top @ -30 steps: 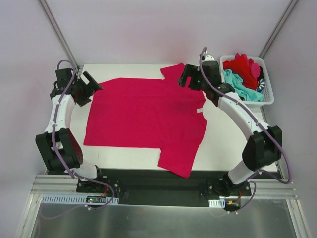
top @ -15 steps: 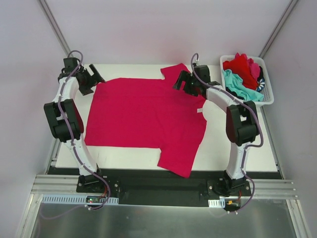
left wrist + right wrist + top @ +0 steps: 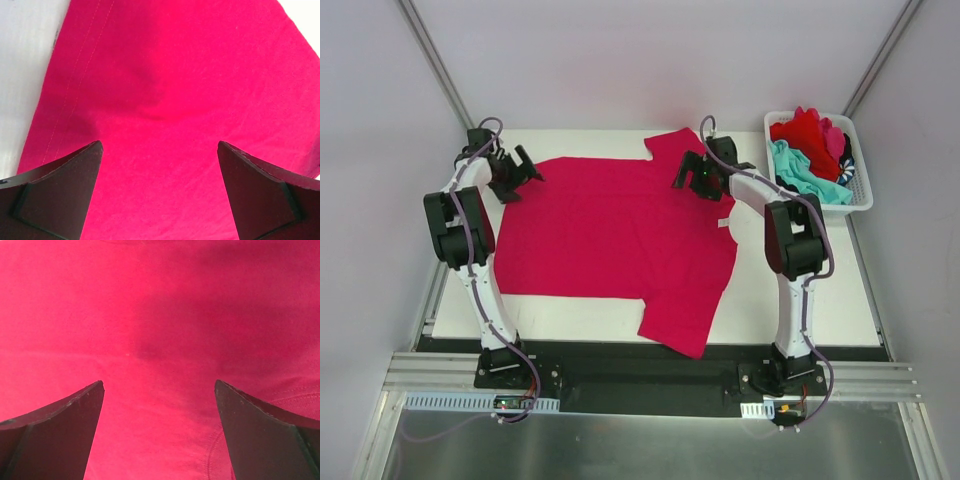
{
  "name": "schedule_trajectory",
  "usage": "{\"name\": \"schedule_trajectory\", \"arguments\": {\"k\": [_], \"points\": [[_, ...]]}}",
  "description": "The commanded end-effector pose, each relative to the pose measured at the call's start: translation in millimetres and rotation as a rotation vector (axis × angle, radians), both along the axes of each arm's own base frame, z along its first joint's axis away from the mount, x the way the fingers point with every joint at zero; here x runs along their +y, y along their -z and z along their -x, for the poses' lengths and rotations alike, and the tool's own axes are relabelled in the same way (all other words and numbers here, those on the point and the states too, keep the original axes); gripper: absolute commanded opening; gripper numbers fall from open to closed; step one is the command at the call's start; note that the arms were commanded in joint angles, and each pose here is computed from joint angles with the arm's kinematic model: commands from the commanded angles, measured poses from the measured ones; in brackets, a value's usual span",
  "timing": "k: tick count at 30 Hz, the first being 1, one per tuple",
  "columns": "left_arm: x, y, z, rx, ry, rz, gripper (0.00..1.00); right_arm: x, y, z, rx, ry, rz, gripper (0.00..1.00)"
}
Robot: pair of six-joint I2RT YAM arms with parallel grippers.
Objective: Fold and stack the t-shirts
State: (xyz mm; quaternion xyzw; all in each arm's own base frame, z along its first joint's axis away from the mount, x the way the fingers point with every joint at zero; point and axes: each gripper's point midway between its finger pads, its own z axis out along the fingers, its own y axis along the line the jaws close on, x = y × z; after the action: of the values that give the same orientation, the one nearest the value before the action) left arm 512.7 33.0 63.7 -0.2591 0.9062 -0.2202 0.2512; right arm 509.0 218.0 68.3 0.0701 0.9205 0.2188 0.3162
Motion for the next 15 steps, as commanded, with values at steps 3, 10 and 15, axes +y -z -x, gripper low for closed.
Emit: {"name": "schedule_trajectory", "arguments": {"k": [3, 10, 15], "points": [[-3, -18, -20, -0.061, 0.016, 0.002, 0.99, -13, 4, -6, 0.020, 0.027, 0.034, 0.96], [-3, -4, -18, -0.030, 0.008, 0.007, 0.99, -20, 17, 1, 0.054, 0.018, 0.066, 0.96], [-2, 1, -16, -0.019, 0.010, -0.002, 0.99, -30, 28, 6, 0.088, 0.021, 0.088, 0.96]]}}
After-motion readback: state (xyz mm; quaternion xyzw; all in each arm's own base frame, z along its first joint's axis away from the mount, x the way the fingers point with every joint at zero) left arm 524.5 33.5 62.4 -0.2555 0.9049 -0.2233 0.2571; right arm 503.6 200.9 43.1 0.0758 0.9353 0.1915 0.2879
